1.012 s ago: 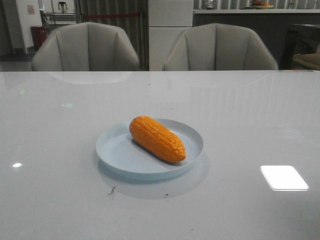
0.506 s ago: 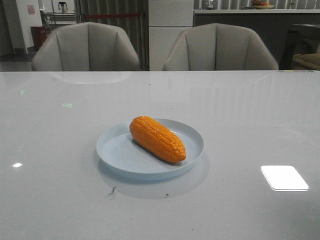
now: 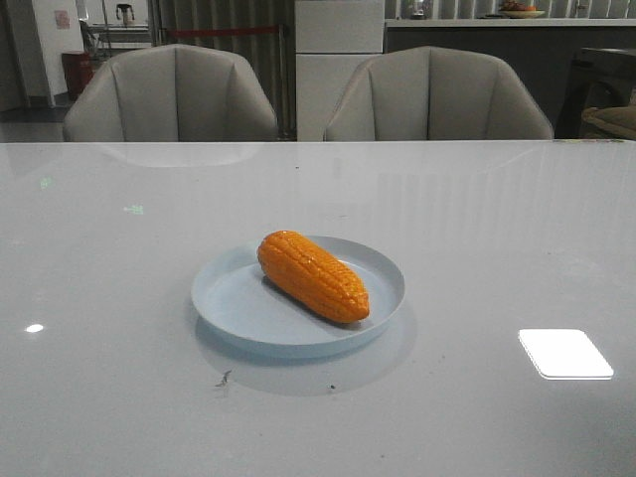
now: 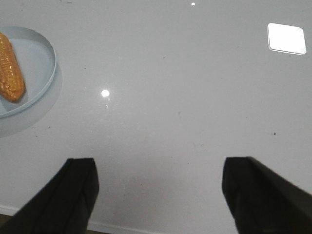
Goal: Place corn on plate with both arms
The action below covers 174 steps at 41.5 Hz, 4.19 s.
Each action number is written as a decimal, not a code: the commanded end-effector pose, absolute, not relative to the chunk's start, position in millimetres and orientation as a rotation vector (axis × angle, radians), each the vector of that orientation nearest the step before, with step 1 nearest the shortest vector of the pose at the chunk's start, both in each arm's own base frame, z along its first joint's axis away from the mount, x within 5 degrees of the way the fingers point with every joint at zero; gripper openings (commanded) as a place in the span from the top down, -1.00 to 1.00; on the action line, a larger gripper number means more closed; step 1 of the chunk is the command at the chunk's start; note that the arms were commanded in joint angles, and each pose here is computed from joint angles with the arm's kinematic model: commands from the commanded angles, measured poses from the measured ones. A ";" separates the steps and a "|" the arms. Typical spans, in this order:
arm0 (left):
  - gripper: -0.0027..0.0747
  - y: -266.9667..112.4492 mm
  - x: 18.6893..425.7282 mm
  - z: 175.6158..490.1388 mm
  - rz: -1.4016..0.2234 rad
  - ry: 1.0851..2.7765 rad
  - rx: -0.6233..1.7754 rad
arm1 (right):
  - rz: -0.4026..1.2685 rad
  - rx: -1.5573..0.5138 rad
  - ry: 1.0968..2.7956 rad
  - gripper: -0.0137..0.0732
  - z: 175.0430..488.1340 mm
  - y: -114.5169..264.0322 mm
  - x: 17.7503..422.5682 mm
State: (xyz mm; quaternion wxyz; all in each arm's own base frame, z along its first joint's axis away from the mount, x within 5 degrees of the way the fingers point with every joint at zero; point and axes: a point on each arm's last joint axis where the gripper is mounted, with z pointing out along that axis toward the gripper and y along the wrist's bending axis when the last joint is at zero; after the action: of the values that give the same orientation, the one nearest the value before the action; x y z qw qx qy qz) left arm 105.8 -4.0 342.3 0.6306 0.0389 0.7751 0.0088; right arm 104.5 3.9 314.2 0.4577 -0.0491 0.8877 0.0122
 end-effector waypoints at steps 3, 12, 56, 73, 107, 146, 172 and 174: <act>0.69 -5.6 84.6 347.9 -0.022 1.569 0.082 | 0.014 -0.101 2.088 -0.75 328.6 2.4 108.0; 0.69 -4.0 58.7 311.6 -0.034 1.409 0.068 | 0.014 -0.101 2.088 -0.75 328.6 2.4 108.0; 0.70 -5.2 61.8 202.9 -0.041 1.495 0.088 | 0.014 -0.101 2.088 -0.75 328.6 2.4 108.0; 0.70 -5.2 61.8 202.9 -0.041 1.495 0.088 | 0.014 -0.101 2.088 -0.75 328.6 2.4 108.0; 0.70 -5.2 61.8 202.9 -0.041 1.495 0.088 | -0.114 -0.195 1.462 -0.57 352.2 3.1 -31.6; 0.70 -5.2 61.8 202.9 -0.041 1.495 0.088 | 0.237 0.077 1.608 0.55 202.8 8.5 53.3; 0.70 -5.2 61.8 202.9 -0.041 1.495 0.088 | 0.257 0.065 1.674 0.55 193.6 10.8 53.3; 0.70 -5.2 61.8 202.9 -0.041 1.495 0.088 | 0.257 0.065 1.674 0.55 193.6 10.8 53.3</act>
State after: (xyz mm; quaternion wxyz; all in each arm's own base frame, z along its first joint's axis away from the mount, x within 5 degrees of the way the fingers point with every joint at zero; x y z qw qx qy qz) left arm 60.2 -4.7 208.3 0.7193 0.0428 0.6933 -0.0112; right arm 53.3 13.2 179.4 0.6238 0.0171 0.7731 0.1139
